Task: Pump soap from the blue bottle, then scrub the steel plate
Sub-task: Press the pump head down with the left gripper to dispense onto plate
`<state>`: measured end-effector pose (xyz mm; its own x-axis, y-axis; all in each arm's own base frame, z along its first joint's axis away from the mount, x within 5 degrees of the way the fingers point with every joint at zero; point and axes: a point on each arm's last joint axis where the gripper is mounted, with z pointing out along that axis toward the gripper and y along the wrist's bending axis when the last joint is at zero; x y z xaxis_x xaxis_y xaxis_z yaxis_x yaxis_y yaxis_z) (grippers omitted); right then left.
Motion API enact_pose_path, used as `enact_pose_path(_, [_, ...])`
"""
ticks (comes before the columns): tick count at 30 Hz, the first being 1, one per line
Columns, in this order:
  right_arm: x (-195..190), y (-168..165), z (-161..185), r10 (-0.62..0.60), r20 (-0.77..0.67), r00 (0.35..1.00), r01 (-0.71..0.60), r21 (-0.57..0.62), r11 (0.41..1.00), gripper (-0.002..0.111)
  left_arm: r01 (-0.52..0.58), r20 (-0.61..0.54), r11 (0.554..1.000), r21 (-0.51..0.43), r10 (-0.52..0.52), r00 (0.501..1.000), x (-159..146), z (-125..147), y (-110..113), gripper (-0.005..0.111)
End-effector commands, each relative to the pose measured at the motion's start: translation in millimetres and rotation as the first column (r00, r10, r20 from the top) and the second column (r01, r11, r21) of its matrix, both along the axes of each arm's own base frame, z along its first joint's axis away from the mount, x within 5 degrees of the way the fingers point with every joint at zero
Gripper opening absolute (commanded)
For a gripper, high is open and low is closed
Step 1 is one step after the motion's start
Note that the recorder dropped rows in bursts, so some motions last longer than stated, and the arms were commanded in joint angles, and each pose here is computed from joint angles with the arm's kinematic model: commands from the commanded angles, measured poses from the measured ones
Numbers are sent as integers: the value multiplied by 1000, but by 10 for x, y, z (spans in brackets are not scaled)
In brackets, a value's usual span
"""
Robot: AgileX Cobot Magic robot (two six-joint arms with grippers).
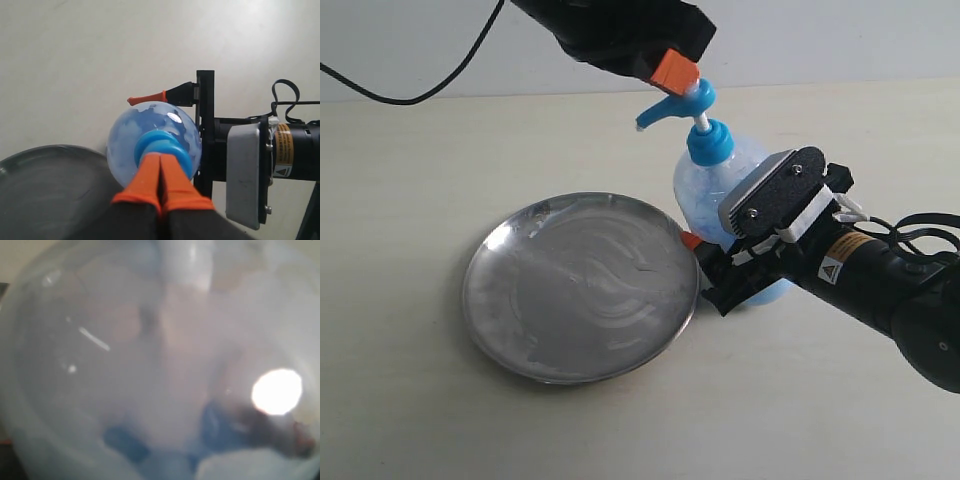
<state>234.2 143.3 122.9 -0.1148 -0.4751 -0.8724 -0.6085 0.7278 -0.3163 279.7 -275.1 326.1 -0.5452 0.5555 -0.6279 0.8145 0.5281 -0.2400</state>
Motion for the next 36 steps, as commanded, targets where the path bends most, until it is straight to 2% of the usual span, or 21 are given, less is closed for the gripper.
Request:
enact_pose_path(1, [-26, 55, 43, 66, 43, 997, -67, 12, 998, 0, 68, -128, 990, 123, -52, 990, -8, -372, -45, 0])
enact_pose_path(36, [-25, 56, 50, 64, 48, 997, -66, 20, 998, 0, 120, -260, 965, 233, -57, 964, 79, -877, -116, 0])
